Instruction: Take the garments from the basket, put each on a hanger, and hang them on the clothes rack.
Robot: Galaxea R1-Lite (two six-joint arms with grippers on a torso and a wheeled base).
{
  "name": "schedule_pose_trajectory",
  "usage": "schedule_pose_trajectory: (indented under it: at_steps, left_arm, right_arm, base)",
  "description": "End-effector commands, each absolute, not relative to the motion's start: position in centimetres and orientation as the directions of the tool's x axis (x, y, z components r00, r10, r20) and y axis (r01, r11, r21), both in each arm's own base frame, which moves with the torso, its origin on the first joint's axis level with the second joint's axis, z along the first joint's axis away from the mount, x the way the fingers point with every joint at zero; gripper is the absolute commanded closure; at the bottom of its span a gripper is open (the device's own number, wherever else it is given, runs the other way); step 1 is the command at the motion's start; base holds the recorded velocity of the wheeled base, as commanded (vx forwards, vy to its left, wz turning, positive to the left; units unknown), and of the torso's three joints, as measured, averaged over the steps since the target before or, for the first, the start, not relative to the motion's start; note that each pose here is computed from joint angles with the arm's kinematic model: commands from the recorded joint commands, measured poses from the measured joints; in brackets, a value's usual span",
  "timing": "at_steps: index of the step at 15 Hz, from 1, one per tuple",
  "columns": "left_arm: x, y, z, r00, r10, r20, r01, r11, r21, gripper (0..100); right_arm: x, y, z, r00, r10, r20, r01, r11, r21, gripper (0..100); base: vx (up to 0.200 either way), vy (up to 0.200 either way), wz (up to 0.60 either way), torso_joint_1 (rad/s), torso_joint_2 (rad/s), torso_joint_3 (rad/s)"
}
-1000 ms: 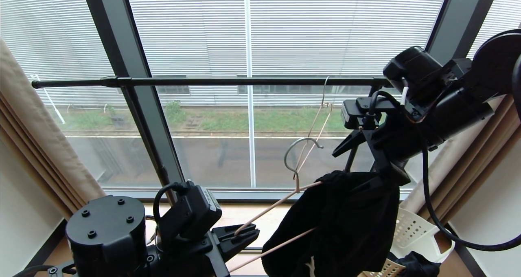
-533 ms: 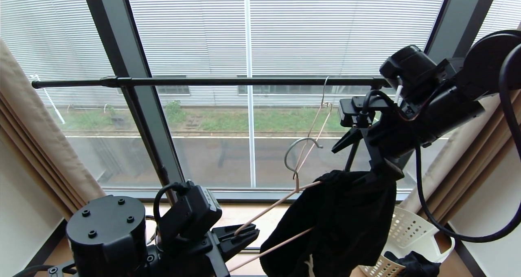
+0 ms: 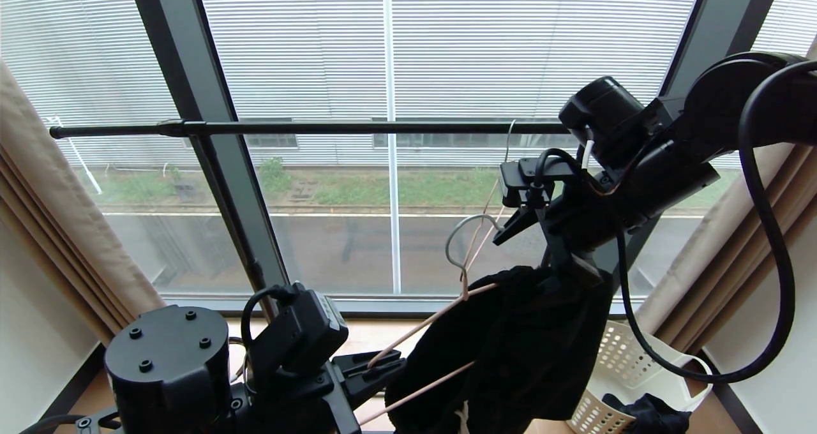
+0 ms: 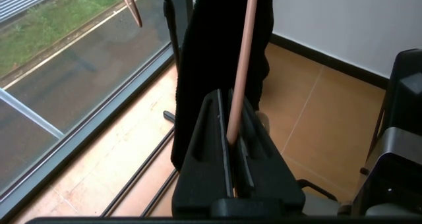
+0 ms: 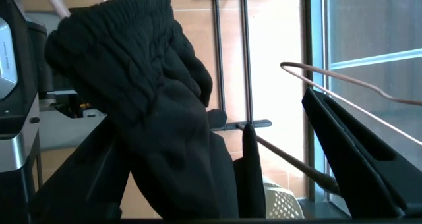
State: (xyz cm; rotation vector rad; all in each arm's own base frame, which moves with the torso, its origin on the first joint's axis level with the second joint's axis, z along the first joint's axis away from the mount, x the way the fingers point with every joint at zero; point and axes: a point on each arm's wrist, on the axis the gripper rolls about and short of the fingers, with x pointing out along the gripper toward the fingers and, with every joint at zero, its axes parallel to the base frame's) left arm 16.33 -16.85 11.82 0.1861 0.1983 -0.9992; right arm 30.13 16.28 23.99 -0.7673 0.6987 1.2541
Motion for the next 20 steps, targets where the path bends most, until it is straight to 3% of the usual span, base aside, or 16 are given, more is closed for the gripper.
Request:
schedule_pose_trajectory:
  at_steps: [1, 12, 20]
  left_arm:
    - [16.4, -16.9, 11.8, 0.526, -0.813, -0.251, 0.847, 0.529, 0.063, 100]
    - [16.8, -16.8, 11.9, 0.544, -0.803, -0.244, 0.835, 0.547, 0.058, 100]
    - [16.9, -16.7, 12.0, 0.550, -0.799, -0.242, 0.831, 0.553, 0.062, 100]
  right_arm:
    - [29.9, 16.3, 23.8, 0.166, 0.552, -0.817, -0.985, 0.132, -0.110, 0]
    - [27.1, 17.5, 24.1, 0.076, 0.599, -0.797, -0.997, 0.041, -0.064, 0]
    - [26.9, 17.6, 23.2, 0.048, 0.580, -0.813, -0.999, 0.034, -0.034, 0]
  base:
    - [0.000, 0.000, 0.00, 0.000, 0.00, 0.000]
    - [0.000, 0.000, 0.00, 0.000, 0.00, 0.000]
    - [0.000, 0.000, 0.00, 0.000, 0.00, 0.000]
